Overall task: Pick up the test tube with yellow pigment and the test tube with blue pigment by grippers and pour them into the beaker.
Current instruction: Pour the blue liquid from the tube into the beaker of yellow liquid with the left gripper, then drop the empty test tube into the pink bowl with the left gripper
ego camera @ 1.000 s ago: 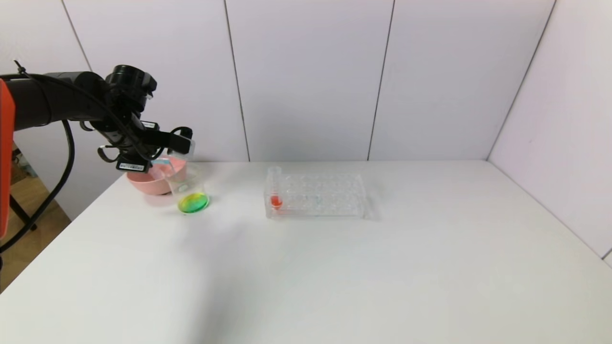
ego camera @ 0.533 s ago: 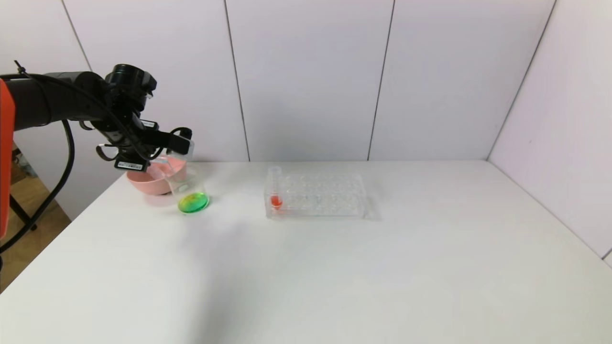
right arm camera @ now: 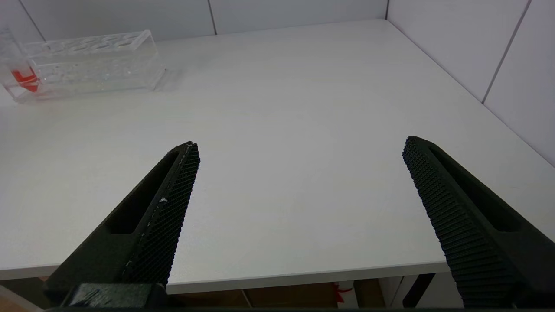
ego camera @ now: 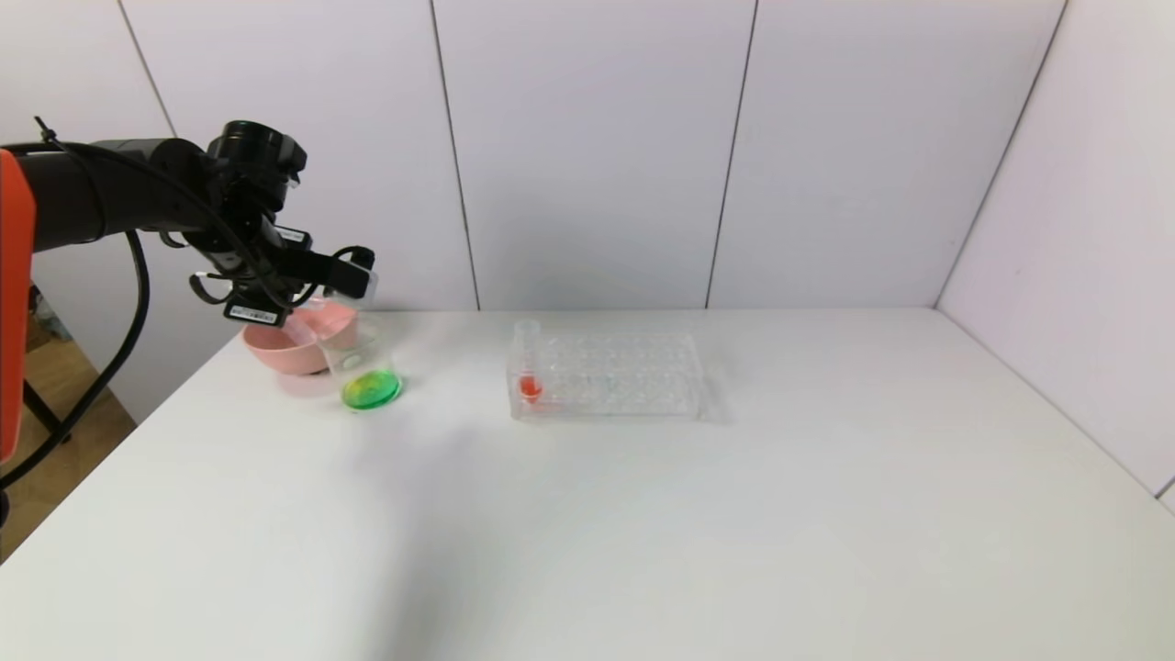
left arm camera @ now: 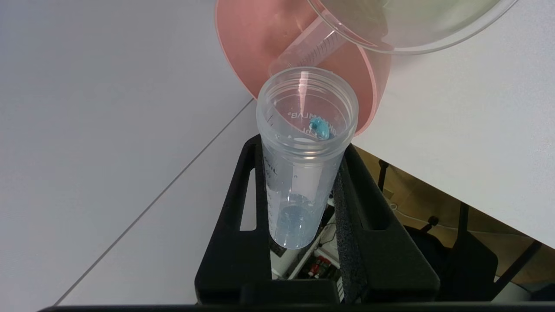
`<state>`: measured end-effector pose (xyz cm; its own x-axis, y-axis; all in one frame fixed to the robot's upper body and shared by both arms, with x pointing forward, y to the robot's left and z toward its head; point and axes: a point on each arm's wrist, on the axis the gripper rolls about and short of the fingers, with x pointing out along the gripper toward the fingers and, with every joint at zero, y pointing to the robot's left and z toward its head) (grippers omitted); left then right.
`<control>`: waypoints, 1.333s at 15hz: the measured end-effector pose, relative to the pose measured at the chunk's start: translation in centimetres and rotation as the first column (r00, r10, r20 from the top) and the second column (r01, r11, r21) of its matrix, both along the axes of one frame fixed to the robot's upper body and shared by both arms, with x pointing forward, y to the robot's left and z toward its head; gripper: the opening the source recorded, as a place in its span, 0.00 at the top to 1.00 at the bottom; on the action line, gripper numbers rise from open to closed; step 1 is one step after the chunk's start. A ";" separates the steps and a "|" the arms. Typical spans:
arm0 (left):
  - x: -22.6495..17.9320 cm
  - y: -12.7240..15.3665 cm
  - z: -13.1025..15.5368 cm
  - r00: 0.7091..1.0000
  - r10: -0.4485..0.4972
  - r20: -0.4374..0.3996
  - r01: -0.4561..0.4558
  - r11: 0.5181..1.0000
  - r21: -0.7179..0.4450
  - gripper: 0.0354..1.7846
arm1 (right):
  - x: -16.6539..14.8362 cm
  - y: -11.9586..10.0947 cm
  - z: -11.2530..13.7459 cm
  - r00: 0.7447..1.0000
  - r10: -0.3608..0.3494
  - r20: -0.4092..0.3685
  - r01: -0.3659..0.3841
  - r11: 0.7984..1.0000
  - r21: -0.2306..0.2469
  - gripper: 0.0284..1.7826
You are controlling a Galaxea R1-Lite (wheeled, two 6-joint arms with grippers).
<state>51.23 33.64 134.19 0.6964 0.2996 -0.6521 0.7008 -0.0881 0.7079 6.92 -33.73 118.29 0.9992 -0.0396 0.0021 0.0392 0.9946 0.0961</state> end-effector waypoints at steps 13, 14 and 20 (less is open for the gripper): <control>-1.1 0.9 1.4 0.974 0.216 0.065 -0.140 0.806 -0.574 0.77 | 0.0 0.0 0.0 1.000 0.000 0.000 0.000 1.000 0.000 0.04; -1.3 1.1 1.7 0.965 0.260 0.045 -0.163 0.721 -0.674 0.77 | 0.0 0.0 0.0 1.000 0.000 0.000 0.000 1.000 0.000 0.04; -1.2 2.5 3.8 0.837 0.547 -0.022 -0.124 0.151 -0.981 0.77 | 0.0 0.0 0.0 1.000 0.000 0.000 0.000 1.000 0.000 0.04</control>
<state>50.05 36.09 138.03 0.8932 -0.1102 -0.4359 0.2195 0.9530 0.2089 6.92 -33.73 118.29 0.9992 -0.0396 0.0021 0.0392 0.9946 0.0961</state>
